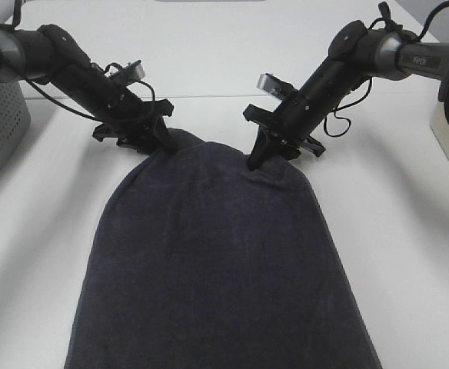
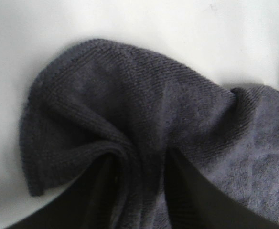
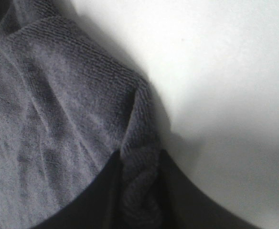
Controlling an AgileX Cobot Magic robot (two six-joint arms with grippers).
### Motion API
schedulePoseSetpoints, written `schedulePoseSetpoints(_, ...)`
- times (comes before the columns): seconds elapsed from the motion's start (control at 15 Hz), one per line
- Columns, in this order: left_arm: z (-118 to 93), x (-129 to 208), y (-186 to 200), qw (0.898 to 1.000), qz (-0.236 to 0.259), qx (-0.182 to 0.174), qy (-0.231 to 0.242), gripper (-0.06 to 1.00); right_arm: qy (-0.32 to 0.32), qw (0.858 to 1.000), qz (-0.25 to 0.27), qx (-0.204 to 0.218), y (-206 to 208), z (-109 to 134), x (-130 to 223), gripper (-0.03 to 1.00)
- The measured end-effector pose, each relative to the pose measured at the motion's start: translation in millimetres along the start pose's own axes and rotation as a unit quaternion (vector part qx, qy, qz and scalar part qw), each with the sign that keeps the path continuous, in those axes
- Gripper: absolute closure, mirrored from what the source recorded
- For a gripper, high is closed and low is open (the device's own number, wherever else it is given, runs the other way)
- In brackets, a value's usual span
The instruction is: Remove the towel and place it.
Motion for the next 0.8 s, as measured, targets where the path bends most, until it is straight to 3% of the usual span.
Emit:
schedulePoseSetpoints(0.13,4,2,-2,1.0,0.005,-0.007,-0.012,0.88,-0.001,1.0,0.001,0.004,0,-2,0,0.93)
schedulePoseSetpoints(0.2,4,3,-2,1.0,0.006,-0.007,-0.023,0.91,0.0,1.0,0.0,0.005,0,-2,0,0.94)
schedulePoseSetpoints(0.53,7,-13,2,0.997,-0.021,-0.026,-0.066,0.91,0.036,0.998,-0.035,0.039,16,-2,-21,0.94)
schedulePoseSetpoints(0.8,-3,-70,32,0.983,-0.126,-0.061,-0.121,0.91,0.083,0.983,-0.147,0.066,58,16,-62,0.94)
Point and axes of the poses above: a point on each arm's last joint axis where the gripper is mounted, y pointing back along that axis away from the gripper, z along the wrist's bending axis when the last joint is at zero, x = y × z, the point moved 8 cm from there along -y, pointing out along that axis toward the gripper, and after that the axes turned 1 degree about -y, right-handed, at the moved point
